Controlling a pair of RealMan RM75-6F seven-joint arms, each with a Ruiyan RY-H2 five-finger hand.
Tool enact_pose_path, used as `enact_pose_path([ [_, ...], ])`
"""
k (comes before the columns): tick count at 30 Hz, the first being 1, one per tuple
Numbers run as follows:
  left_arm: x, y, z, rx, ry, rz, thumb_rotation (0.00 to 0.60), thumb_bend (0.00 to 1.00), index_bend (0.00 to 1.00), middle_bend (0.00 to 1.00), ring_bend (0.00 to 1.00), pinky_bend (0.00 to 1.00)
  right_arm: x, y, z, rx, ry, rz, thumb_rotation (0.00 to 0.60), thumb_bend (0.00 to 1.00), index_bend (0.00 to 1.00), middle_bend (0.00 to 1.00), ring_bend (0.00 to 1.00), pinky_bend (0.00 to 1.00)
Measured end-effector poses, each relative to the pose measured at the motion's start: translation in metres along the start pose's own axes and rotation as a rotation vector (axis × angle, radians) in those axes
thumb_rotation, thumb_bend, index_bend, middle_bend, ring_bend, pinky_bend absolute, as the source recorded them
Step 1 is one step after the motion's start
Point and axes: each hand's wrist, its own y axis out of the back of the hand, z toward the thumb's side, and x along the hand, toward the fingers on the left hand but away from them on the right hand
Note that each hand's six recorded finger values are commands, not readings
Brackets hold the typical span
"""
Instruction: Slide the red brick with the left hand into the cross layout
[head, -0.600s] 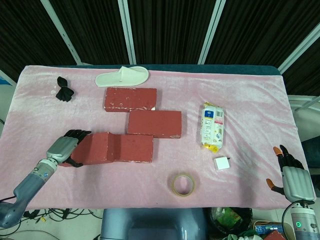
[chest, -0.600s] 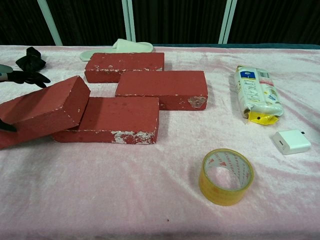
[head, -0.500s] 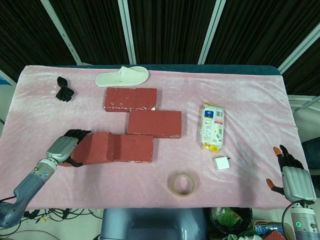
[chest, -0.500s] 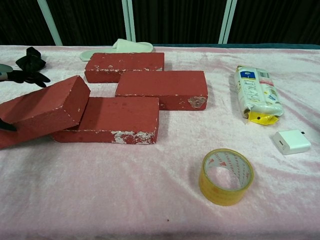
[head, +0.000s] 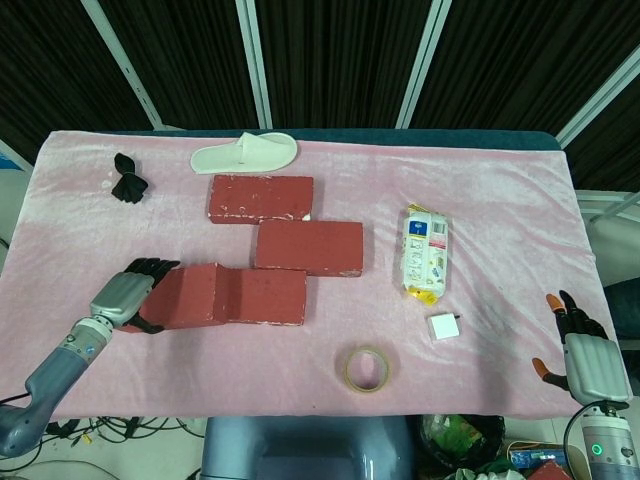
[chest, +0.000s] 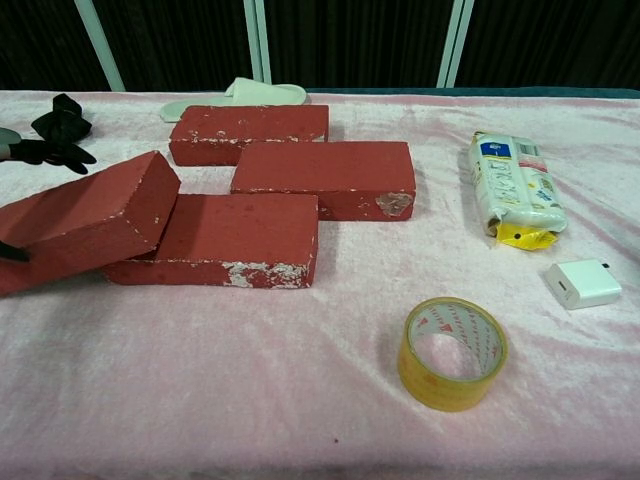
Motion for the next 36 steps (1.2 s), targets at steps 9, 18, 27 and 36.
enact_pose_path([
  [9,0.001,0.0,0.004,0.0,-0.006,-0.005,0.6,0.0,0.04,0.11,0.0,0.0,0.0,0.0,-0.001,-0.006,-0.006,0.004,0.6,0.15,0.08,0.01,0.12,0.2],
  [18,0.005,-0.002,0.003,0.012,0.002,-0.018,0.6,0.0,0.06,0.12,0.0,0.0,0.0,0.0,-0.001,-0.005,-0.008,0.002,0.6,0.16,0.08,0.01,0.12,0.2],
  [27,0.01,-0.004,0.004,0.031,0.005,-0.028,0.6,0.09,0.13,0.19,0.0,0.0,0.0,0.0,-0.001,-0.009,-0.011,0.007,0.6,0.15,0.08,0.01,0.12,0.2],
  [36,0.014,-0.001,0.005,0.034,0.011,-0.008,0.6,0.21,0.21,0.25,0.0,0.0,0.0,0.0,-0.001,-0.008,-0.012,0.006,0.6,0.16,0.08,0.01,0.12,0.2],
])
